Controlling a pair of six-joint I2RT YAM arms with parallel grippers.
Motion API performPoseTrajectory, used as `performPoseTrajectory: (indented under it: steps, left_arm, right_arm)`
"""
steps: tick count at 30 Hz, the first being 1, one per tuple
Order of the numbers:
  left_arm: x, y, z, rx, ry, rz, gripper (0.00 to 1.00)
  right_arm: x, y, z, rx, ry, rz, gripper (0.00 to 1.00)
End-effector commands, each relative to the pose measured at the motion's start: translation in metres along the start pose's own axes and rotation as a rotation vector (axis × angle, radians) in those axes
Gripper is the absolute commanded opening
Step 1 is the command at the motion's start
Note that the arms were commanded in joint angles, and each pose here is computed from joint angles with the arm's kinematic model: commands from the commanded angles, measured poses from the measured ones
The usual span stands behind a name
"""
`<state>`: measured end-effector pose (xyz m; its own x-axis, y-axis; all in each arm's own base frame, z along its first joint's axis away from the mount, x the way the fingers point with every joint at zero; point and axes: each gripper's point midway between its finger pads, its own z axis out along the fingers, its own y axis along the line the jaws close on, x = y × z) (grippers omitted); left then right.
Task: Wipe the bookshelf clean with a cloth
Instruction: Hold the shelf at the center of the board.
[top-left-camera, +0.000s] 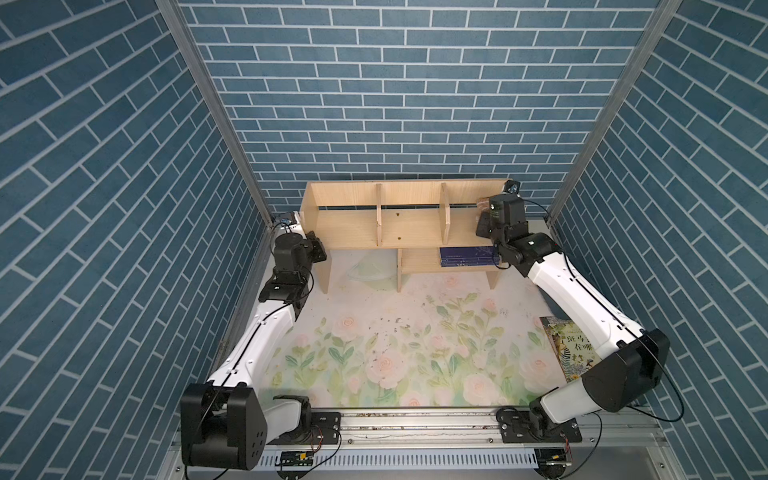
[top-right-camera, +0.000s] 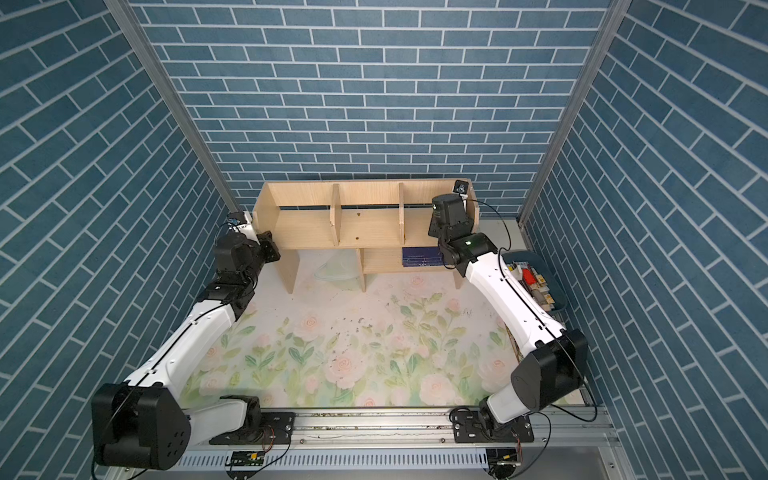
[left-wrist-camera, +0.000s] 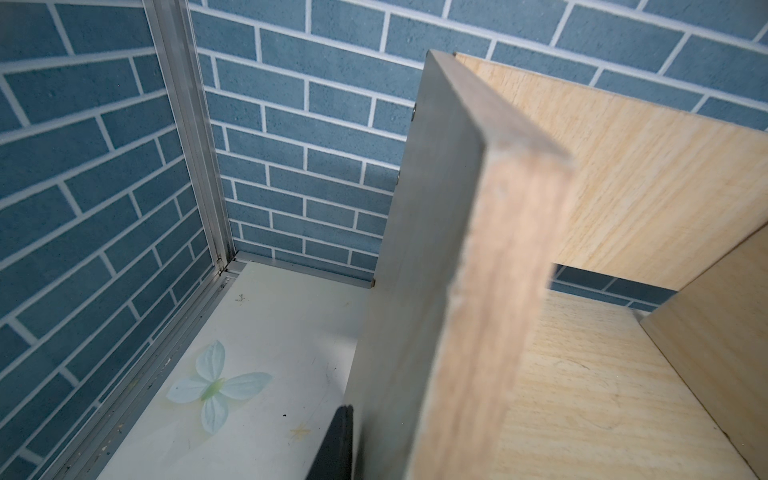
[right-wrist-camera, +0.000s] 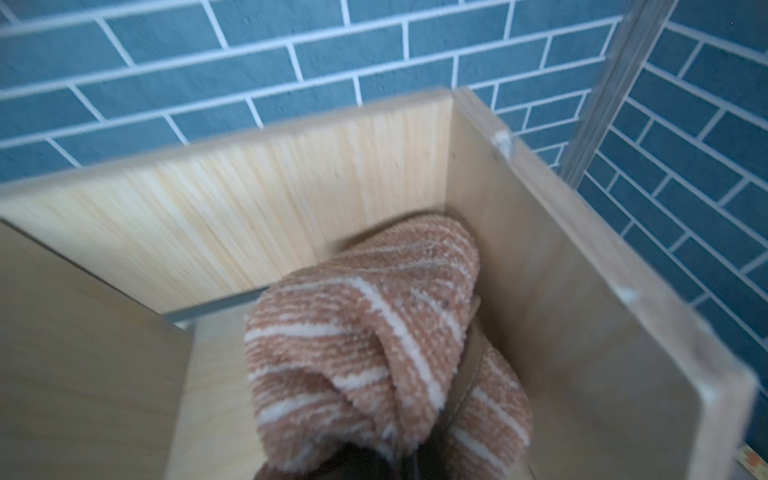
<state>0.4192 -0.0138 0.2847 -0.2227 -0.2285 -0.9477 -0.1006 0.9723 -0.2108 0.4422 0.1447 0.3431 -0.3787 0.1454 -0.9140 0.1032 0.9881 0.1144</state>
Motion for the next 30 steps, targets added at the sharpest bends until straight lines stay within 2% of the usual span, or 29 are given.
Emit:
performPoseTrajectory:
  steps: [1,5,8,12,16,19,22,25,30]
  left_arm:
    - [0.007,-0.015,0.001,0.059,0.030,-0.084,0.00]
    - [0.007,-0.016,0.002,0.062,0.030,-0.085,0.00]
    - [0.007,-0.016,0.001,0.063,0.029,-0.084,0.00]
    - [0.008,-0.016,0.002,0.064,0.032,-0.085,0.00]
    - [0.009,-0.016,0.003,0.064,0.034,-0.088,0.00]
    - [0.009,-0.016,0.003,0.064,0.034,-0.087,0.00]
    - [0.008,-0.016,0.002,0.061,0.032,-0.085,0.00]
    - [0.007,-0.014,0.001,0.054,0.027,-0.080,0.00]
    - [0.006,-0.015,0.000,0.056,0.026,-0.080,0.00]
  right_arm:
    - [-0.012,0.028,0.004,-0.084,-0.018,-0.025,0.00]
    - [-0.010,0.068,-0.005,-0.178,-0.037,-0.059,0.00]
    - [0.008,0.074,-0.013,-0.183,-0.016,-0.092,0.00]
    - [0.043,0.049,-0.025,-0.160,0.031,-0.118,0.00]
    - [0.061,-0.001,-0.027,-0.034,0.087,-0.124,0.00]
    - [0.046,-0.025,-0.024,0.014,0.076,-0.087,0.00]
    - [0.014,-0.027,-0.021,0.034,0.029,-0.063,0.00]
    - [-0.015,-0.013,-0.013,0.024,0.000,-0.057,0.00]
    - [-0.063,0.048,-0.019,-0.136,-0.086,-0.063,0.00]
